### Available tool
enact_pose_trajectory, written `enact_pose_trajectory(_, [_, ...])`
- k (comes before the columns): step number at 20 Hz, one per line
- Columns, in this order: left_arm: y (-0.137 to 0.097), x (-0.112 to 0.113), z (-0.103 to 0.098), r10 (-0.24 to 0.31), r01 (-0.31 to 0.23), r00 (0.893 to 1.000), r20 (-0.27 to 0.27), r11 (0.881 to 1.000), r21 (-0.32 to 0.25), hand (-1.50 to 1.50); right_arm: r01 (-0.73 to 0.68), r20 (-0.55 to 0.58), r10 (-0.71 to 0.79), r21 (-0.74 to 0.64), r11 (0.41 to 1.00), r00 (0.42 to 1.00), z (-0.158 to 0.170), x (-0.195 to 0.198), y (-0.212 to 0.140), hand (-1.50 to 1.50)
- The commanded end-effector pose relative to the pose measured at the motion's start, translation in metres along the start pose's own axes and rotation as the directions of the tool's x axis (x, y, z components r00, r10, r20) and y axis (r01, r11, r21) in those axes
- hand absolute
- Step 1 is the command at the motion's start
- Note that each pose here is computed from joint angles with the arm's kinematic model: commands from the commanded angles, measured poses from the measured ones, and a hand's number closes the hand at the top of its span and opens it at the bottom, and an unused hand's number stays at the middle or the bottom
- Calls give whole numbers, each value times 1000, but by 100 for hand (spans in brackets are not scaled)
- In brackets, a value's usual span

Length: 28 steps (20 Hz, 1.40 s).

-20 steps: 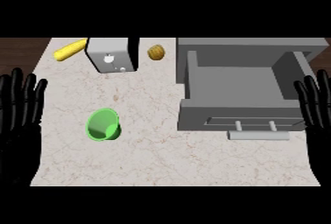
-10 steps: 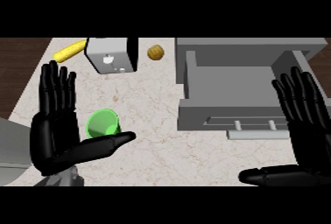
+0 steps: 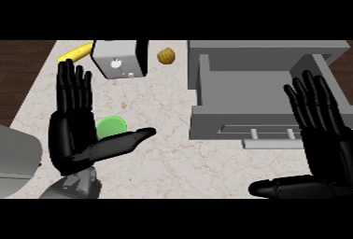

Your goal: Pick up the cup, place it into the drawer and close the drawer

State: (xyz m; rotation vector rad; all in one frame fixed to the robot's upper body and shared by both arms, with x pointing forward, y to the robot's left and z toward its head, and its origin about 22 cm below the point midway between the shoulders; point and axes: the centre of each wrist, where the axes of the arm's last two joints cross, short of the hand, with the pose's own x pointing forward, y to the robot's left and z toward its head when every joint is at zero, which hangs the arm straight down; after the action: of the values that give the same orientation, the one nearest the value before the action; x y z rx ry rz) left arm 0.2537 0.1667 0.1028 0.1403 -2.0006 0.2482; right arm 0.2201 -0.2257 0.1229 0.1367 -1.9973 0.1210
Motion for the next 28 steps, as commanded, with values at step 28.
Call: enact_pose_trajectory(28, [56,-71,29,-77,114,977,-200,978,178,-150,-23,-1,23,7,1000,1000,8,26,-10,-150])
